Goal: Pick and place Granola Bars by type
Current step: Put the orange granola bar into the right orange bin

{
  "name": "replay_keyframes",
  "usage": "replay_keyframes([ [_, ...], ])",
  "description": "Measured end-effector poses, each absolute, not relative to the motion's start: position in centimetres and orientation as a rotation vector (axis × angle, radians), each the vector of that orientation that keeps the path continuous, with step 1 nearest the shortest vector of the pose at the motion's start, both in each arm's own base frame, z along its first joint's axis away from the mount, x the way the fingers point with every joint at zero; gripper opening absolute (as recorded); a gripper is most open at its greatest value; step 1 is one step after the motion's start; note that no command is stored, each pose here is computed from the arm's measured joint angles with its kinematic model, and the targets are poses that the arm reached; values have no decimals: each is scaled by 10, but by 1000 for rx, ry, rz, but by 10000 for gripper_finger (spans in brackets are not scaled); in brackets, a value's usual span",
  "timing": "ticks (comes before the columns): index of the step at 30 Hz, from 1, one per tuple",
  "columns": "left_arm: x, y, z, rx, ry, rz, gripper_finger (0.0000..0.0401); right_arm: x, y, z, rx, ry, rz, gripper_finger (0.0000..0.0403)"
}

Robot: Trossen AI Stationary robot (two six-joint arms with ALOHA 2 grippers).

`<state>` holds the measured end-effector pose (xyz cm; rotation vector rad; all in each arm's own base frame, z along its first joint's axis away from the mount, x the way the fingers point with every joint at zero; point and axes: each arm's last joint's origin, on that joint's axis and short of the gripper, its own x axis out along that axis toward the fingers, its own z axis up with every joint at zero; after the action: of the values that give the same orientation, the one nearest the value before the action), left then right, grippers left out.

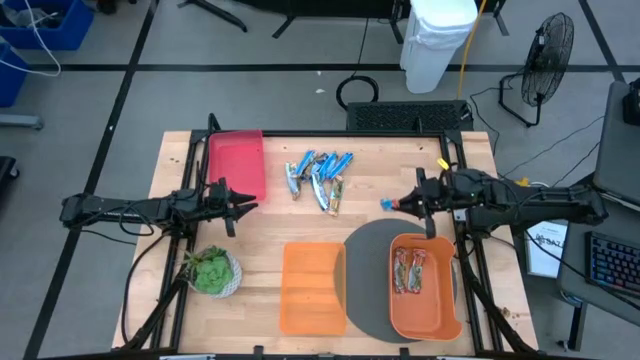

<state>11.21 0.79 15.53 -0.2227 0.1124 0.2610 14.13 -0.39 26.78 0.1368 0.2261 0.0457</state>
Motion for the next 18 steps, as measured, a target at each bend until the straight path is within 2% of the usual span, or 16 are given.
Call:
replay_keyframes([
  [14, 112, 8, 155, -222, 113, 261, 118, 141, -2, 268, 158, 222, 57, 4],
  [18, 112, 8, 155, -222, 112, 261, 118, 142, 2, 277, 204, 150, 188, 4],
])
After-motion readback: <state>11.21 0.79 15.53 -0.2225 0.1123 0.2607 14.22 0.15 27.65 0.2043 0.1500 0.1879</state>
